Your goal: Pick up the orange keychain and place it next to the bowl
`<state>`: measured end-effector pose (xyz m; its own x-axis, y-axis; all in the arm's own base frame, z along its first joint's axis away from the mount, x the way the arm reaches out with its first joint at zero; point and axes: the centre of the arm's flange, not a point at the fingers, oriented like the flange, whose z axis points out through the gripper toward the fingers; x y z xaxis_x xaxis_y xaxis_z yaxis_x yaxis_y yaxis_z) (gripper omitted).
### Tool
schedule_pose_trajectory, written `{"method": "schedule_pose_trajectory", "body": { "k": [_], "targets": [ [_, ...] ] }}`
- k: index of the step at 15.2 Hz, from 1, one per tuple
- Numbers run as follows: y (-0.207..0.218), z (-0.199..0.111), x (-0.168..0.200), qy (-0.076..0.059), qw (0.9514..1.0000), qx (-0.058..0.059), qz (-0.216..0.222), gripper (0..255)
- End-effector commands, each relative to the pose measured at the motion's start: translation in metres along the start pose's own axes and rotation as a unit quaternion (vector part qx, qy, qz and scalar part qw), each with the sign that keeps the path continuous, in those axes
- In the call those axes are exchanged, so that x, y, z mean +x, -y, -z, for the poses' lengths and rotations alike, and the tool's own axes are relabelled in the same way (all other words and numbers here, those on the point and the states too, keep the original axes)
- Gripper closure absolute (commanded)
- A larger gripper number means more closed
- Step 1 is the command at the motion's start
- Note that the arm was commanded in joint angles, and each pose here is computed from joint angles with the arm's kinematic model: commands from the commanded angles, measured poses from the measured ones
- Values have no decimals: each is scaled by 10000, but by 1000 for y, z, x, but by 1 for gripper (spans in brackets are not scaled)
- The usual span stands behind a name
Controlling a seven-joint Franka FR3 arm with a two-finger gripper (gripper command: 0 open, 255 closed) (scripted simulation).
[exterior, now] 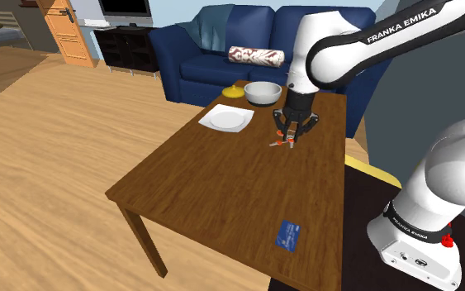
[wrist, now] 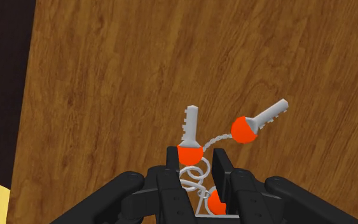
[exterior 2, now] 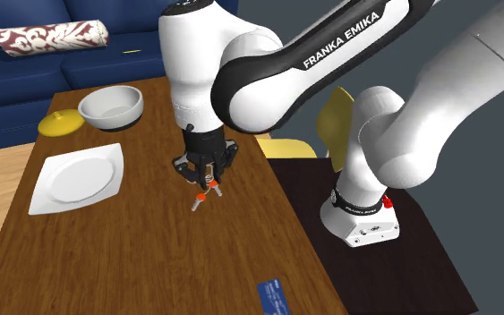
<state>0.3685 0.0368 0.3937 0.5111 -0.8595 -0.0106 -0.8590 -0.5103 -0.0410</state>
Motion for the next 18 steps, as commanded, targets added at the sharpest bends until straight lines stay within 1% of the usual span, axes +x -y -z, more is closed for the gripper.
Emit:
{"method": "schedule_pose_trajectory", "body": {
  "k": [1, 18],
  "targets": [
    [0, -3, 26, -3, 10000, -2, 5, 255],
    [31, -2, 248, -3, 10000, -2, 5, 255]
  ]
}}
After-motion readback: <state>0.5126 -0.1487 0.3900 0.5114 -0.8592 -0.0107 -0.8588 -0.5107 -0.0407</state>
